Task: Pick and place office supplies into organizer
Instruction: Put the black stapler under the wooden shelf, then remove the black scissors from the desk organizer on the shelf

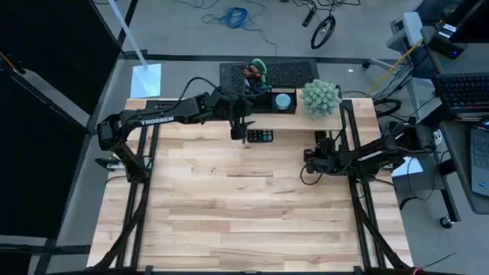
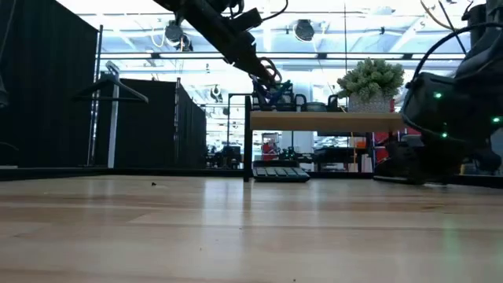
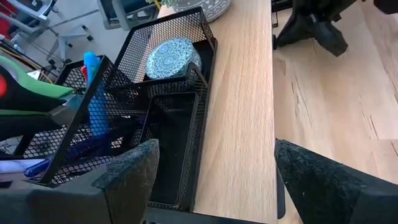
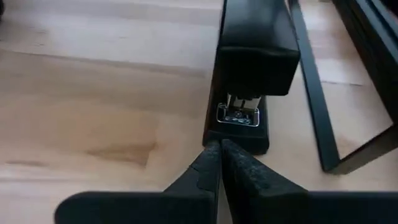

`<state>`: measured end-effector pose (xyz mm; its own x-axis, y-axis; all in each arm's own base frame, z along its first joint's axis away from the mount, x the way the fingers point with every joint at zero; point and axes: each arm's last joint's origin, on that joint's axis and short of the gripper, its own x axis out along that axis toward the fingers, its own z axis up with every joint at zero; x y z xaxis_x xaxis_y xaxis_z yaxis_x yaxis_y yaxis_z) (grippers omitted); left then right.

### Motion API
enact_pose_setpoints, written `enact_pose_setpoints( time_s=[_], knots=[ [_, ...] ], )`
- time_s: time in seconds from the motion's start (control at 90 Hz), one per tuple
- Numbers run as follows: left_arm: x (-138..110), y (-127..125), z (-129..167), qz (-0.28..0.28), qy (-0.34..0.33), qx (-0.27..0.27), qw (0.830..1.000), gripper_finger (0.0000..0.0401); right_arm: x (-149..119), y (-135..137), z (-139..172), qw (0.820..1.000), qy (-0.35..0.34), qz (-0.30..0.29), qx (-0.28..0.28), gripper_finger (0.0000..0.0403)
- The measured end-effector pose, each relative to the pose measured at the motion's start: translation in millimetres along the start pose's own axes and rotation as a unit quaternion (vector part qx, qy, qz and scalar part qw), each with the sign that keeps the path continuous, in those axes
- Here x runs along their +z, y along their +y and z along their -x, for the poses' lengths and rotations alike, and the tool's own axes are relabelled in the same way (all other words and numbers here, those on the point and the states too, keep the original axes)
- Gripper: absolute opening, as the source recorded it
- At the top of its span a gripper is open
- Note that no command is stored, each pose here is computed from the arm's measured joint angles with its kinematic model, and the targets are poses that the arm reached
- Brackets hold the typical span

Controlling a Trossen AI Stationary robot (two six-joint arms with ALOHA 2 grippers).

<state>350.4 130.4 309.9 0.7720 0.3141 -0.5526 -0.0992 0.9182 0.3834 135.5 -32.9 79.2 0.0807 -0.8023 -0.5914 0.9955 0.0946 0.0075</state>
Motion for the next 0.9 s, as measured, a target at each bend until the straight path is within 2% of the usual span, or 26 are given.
enact_pose_setpoints(
  time_s=[0.156,0.356,0.678,0.778,0.9],
  knots=[
    [0.0,0.0,0.0,0.0,0.0,0.0,1.0,0.0309,-1.1,0.3,-2.1,1.0,-0.002,0.001,-0.006,0.0],
    [0.3,0.1,0.0,0.0,-0.001,0.001,1.0,0.0309,-0.6,9.7,-3.8,1.0,-0.009,0.002,0.023,0.0],
    [0.2,0.1,0.0,0.0,-0.001,0.0,1.0,0.0309,-1.6,12.1,-3.1,0.999,-0.008,0.011,0.033,0.0],
    [0.2,0.1,0.0,-0.001,-0.001,0.0,1.0,0.0309,-0.8,17.9,2.9,0.997,0.01,0.029,0.064,0.0],
    [0.7,0.5,0.0,-0.008,-0.002,0.006,1.0,0.0309,1.8,29.2,17.5,0.989,0.036,0.053,0.13,0.0]
  ],
)
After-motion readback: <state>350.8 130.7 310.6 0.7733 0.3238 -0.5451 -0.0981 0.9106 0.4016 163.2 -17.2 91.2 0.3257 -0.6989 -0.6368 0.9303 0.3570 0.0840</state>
